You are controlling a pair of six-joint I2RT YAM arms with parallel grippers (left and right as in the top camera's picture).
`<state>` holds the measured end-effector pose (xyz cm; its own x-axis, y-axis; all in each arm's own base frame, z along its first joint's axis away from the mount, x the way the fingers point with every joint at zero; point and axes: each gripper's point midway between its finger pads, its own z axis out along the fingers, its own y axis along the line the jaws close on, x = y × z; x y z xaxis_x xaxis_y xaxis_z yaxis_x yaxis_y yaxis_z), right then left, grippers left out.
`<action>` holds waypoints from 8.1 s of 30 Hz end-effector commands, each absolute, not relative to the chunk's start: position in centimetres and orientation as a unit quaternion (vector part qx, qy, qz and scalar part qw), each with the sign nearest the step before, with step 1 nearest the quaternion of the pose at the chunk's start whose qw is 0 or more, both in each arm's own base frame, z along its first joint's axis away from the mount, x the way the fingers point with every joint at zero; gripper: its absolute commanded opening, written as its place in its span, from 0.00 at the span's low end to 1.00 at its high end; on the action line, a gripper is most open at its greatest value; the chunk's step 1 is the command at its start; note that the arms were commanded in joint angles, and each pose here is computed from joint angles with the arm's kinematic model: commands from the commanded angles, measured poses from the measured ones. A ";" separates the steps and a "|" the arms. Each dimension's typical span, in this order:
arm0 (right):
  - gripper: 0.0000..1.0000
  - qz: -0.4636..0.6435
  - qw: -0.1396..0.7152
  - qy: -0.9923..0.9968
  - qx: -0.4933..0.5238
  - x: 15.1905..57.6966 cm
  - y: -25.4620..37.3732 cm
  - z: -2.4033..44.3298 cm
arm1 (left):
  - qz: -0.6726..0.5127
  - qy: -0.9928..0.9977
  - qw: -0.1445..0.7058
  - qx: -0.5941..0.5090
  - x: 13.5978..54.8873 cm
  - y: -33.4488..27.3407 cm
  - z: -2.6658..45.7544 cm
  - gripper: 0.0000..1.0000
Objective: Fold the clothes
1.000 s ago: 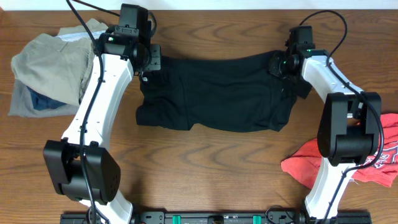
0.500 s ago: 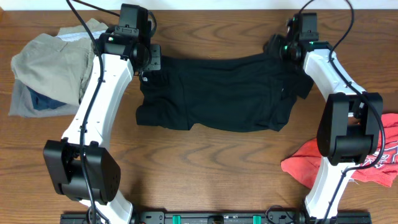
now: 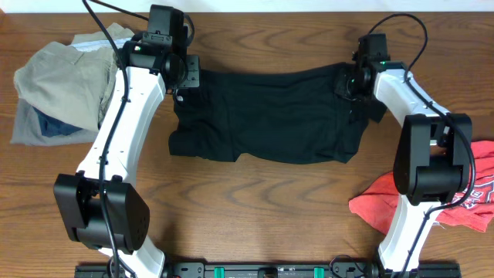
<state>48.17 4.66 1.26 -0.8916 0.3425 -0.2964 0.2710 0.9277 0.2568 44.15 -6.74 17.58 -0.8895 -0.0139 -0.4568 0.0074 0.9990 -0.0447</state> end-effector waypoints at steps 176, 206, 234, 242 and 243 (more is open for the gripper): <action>0.01 -0.037 -0.017 0.973 0.225 32.5 -9.4 6.4 | -0.131 0.957 0.092 -0.242 41.0 3.5 7.0 0.06; 0.01 -0.052 -0.019 0.973 0.225 32.3 -9.9 6.4 | -0.216 0.963 -0.009 -0.163 39.4 -9.1 0.5 0.67; 0.01 -0.049 -0.012 0.972 0.228 32.6 -10.0 6.4 | -0.099 0.967 -0.003 -0.236 37.2 -0.4 3.1 0.06; 0.01 -0.049 -0.002 0.973 0.224 33.1 -9.8 6.4 | -0.199 0.954 -0.014 -0.223 37.0 -2.6 5.0 0.33; 0.01 -0.049 -0.002 0.973 0.224 33.1 -9.8 6.4 | -0.209 0.953 -0.017 -0.217 36.9 -3.3 5.1 0.50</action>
<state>32.81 -9.97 5.52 -0.9020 0.4314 0.0134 0.4280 0.8980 -0.1020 37.10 -0.34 4.56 -0.8746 -0.4771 0.0859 -0.4798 0.8266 -0.2940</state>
